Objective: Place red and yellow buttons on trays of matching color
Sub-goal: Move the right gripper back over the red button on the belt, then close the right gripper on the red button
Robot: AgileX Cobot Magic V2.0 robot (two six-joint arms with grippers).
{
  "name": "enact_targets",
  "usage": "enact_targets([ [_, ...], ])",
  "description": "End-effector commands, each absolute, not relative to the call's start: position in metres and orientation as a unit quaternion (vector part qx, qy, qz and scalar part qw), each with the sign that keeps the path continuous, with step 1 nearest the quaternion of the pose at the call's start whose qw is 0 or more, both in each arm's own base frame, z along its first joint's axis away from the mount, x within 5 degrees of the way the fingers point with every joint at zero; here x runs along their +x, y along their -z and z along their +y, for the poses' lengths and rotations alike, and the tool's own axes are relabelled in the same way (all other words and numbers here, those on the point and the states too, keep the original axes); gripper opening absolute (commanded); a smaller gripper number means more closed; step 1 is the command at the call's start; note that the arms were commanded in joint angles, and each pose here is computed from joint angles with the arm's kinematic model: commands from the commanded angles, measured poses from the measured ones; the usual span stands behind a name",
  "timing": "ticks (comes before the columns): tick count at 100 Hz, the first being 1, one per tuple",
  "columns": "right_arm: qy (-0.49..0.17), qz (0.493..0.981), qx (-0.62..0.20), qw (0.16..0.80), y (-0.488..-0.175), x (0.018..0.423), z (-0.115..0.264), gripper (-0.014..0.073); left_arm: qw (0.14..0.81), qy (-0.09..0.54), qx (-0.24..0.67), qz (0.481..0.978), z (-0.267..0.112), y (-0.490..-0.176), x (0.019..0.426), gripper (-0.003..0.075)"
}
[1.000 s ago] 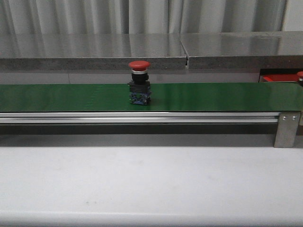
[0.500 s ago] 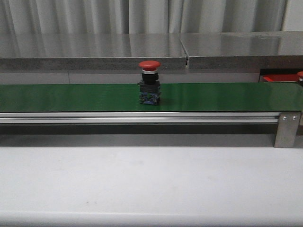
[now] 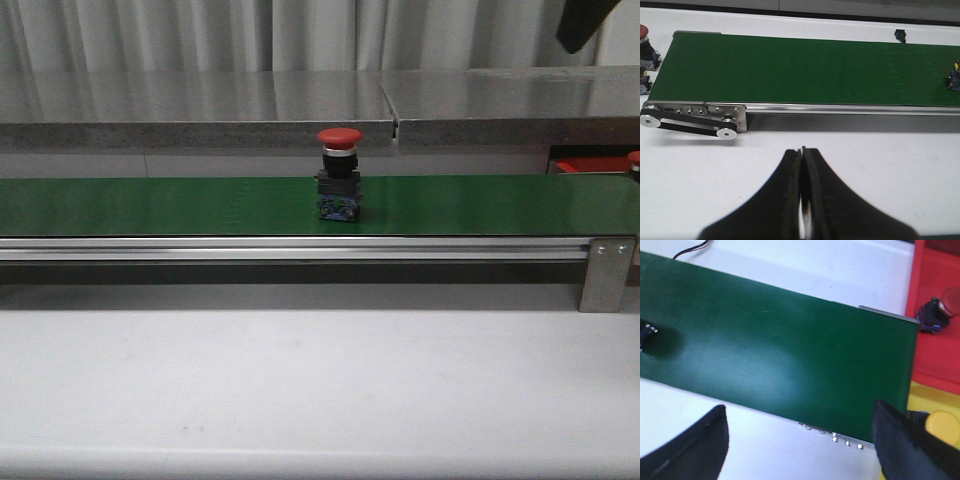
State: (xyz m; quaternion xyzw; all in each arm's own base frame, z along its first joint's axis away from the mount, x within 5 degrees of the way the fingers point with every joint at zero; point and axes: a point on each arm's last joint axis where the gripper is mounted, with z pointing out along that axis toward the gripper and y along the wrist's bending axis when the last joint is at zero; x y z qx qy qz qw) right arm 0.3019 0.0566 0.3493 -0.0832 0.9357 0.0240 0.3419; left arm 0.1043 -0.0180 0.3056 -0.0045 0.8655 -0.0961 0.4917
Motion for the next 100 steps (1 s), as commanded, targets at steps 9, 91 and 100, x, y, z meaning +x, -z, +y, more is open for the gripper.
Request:
enact_targets([
  [9, -0.027, 0.929, -0.122, 0.349, -0.367, 0.311, 0.075, 0.0613, 0.532, 0.105, -0.011, 0.840, -0.018, -0.320, 0.107, -0.0020],
  [91, -0.070, 0.908, -0.299, 0.287, -0.325, 0.367, 0.141, 0.0613, 0.532, 0.105, -0.011, 0.840, -0.018, -0.320, 0.107, -0.0020],
  [100, -0.077, 0.905, -0.303, 0.289, -0.318, 0.371, 0.145, 0.0613, 0.532, 0.105, -0.011, 0.840, -0.018, -0.320, 0.107, -0.0020],
])
